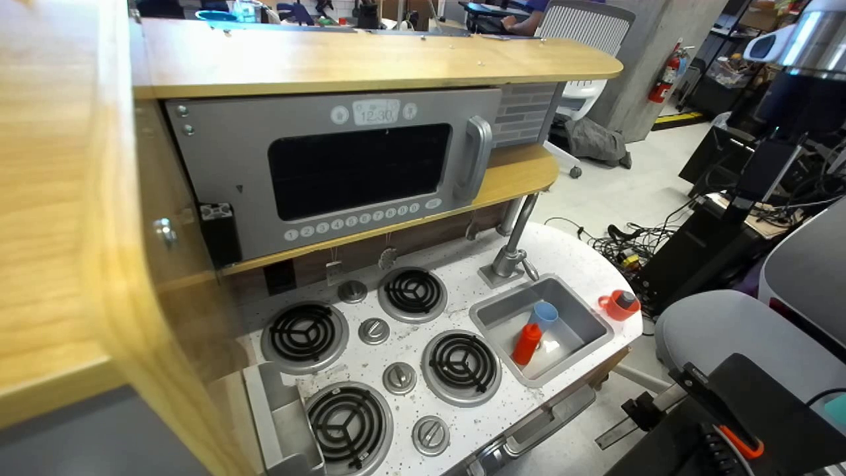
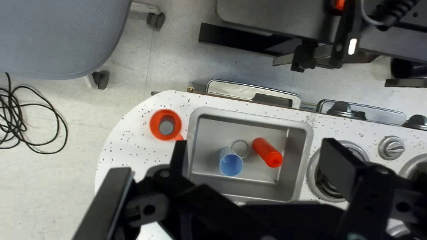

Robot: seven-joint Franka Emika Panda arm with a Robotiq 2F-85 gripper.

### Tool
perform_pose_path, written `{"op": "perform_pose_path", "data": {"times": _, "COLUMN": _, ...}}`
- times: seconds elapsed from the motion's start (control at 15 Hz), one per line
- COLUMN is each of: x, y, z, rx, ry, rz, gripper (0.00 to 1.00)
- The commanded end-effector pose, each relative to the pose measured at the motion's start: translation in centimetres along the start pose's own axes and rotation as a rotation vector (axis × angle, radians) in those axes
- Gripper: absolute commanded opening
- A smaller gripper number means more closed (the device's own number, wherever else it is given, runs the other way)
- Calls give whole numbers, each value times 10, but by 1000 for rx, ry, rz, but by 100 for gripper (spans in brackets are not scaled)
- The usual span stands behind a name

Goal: Remove the grey thing from the red cup and put it on the sink counter

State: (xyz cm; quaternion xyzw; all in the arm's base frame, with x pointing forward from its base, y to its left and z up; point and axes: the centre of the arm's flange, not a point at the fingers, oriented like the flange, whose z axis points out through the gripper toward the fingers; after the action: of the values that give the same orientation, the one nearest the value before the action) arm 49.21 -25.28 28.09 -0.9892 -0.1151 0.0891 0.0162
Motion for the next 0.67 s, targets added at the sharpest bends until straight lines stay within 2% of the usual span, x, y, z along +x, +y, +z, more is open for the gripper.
{"op": "perform_pose_path", "data": {"times": 0.0, "x": 2, "y": 39, "z": 37, "rx": -37, "ry": -5, "rz": -22, "gripper": 100}}
{"op": "perform_pose_path", "data": {"times": 0.6, "x": -9, "y": 98, "z": 129, "rx": -73, "ry": -80, "rz": 3, "gripper": 100}}
